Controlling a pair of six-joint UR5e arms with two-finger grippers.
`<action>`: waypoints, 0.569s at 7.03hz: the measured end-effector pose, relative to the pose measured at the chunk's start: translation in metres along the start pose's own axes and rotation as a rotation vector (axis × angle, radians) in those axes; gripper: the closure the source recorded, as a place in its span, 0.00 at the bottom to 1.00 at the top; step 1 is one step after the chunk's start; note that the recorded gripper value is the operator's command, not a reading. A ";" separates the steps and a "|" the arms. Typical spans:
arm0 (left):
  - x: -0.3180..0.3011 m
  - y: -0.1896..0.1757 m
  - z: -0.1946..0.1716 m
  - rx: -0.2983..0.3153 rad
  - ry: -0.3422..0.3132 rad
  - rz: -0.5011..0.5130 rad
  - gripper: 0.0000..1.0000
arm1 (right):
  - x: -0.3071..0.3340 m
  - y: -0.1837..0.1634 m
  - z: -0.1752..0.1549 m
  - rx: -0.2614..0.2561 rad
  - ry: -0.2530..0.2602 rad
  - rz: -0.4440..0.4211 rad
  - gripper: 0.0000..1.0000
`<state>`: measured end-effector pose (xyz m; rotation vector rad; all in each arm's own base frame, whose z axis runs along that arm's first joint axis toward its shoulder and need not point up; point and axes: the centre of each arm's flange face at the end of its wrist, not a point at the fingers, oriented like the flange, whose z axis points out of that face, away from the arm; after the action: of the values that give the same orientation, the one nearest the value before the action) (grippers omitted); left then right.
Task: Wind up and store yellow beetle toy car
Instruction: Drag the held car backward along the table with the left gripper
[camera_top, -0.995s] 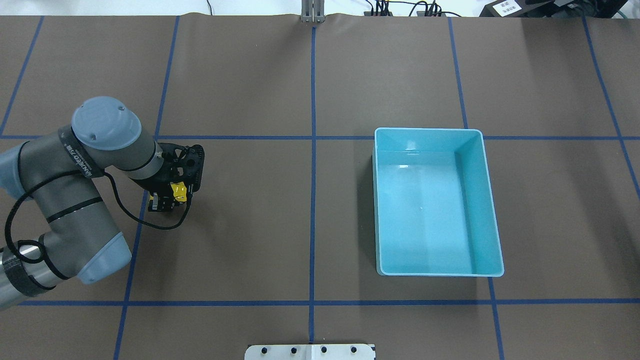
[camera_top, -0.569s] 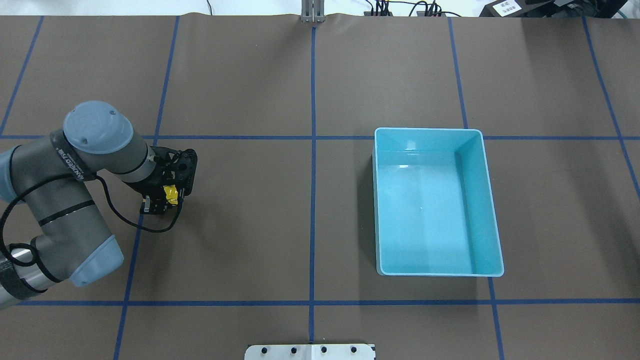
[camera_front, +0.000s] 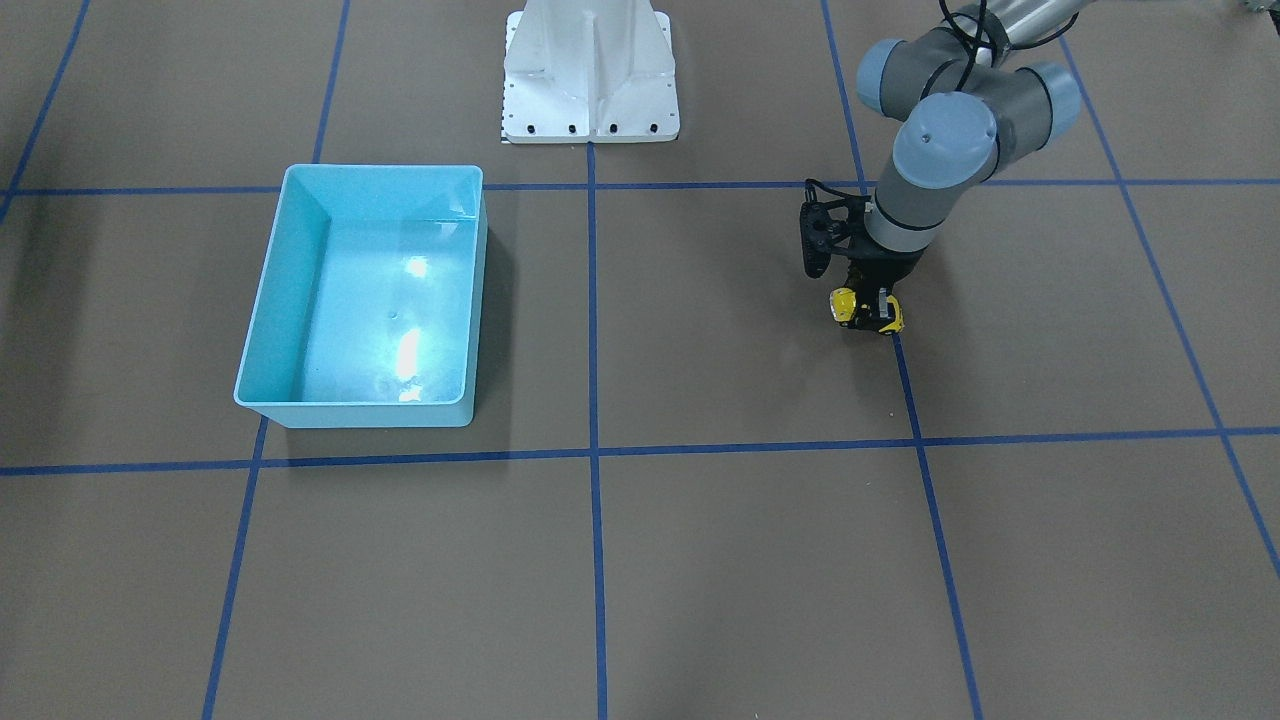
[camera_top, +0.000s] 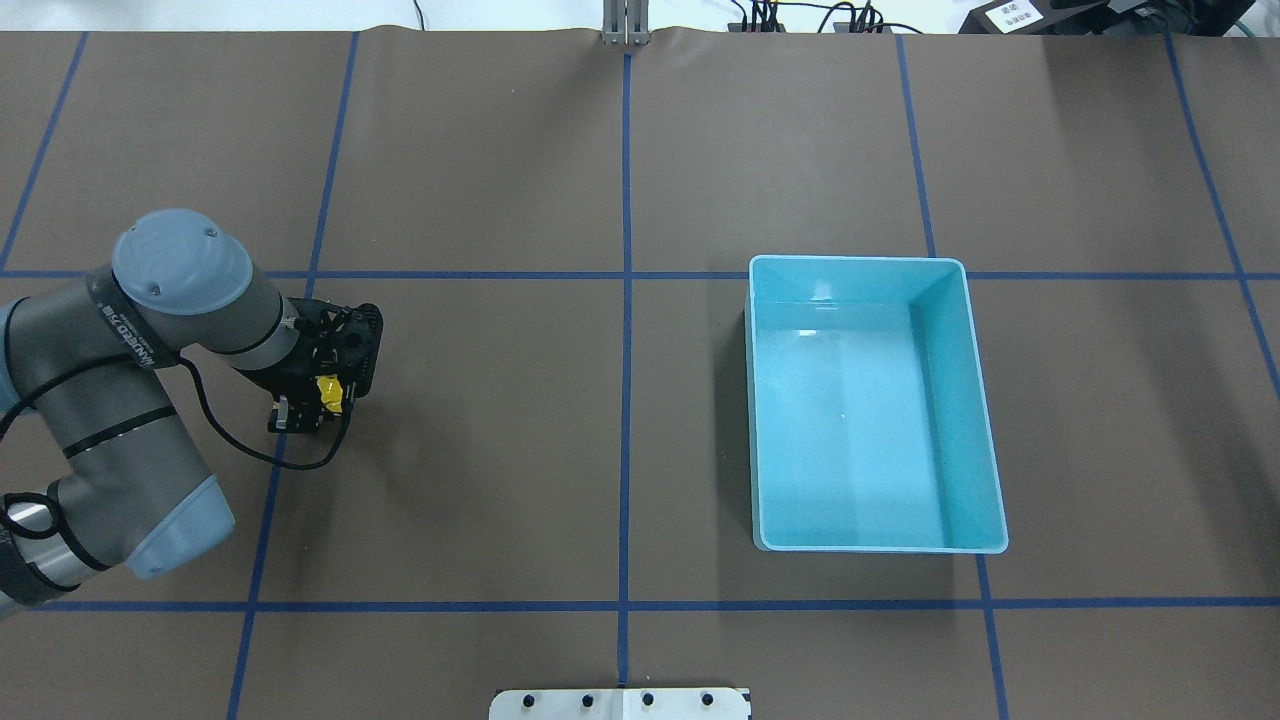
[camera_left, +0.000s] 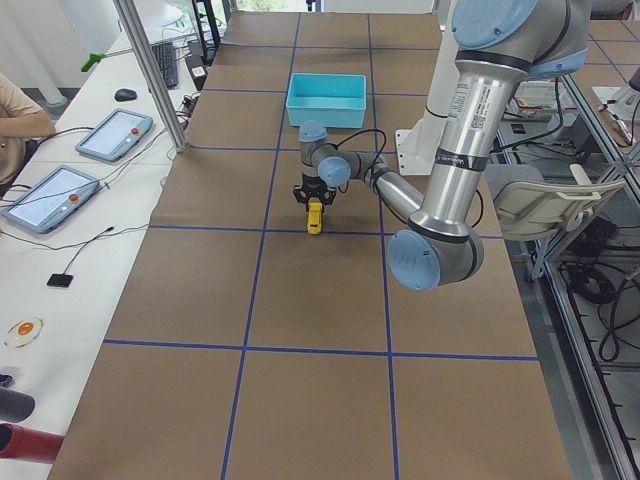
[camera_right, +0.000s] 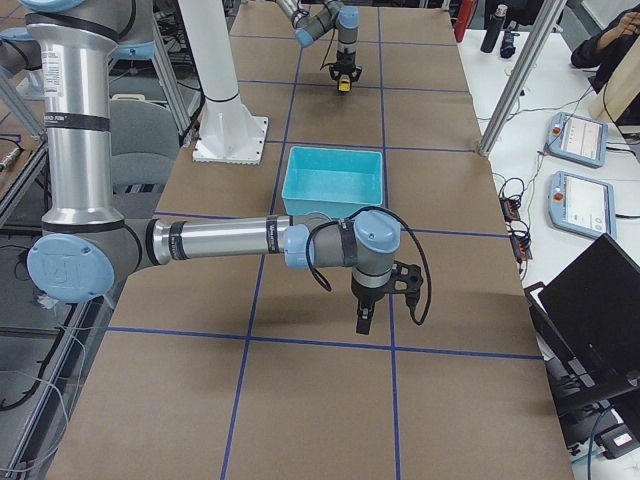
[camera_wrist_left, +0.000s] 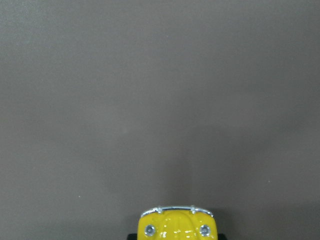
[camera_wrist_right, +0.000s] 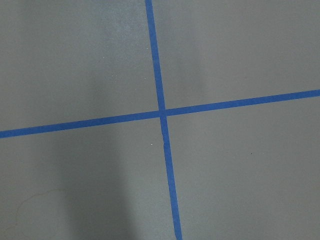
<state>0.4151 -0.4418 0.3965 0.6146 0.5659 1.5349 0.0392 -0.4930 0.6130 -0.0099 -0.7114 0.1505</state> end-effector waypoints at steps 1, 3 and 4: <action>0.002 0.006 0.003 0.002 -0.002 0.001 1.00 | 0.000 0.000 0.000 0.000 0.000 0.000 0.00; 0.009 0.024 0.011 0.010 -0.006 0.006 1.00 | 0.000 0.000 0.000 -0.001 0.000 -0.001 0.00; 0.012 0.030 0.013 0.015 -0.009 0.009 1.00 | 0.000 0.000 0.000 -0.001 0.000 -0.001 0.00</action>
<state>0.4019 -0.4315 0.4274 0.6363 0.5690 1.5372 0.0386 -0.4931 0.6131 -0.0106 -0.7113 0.1495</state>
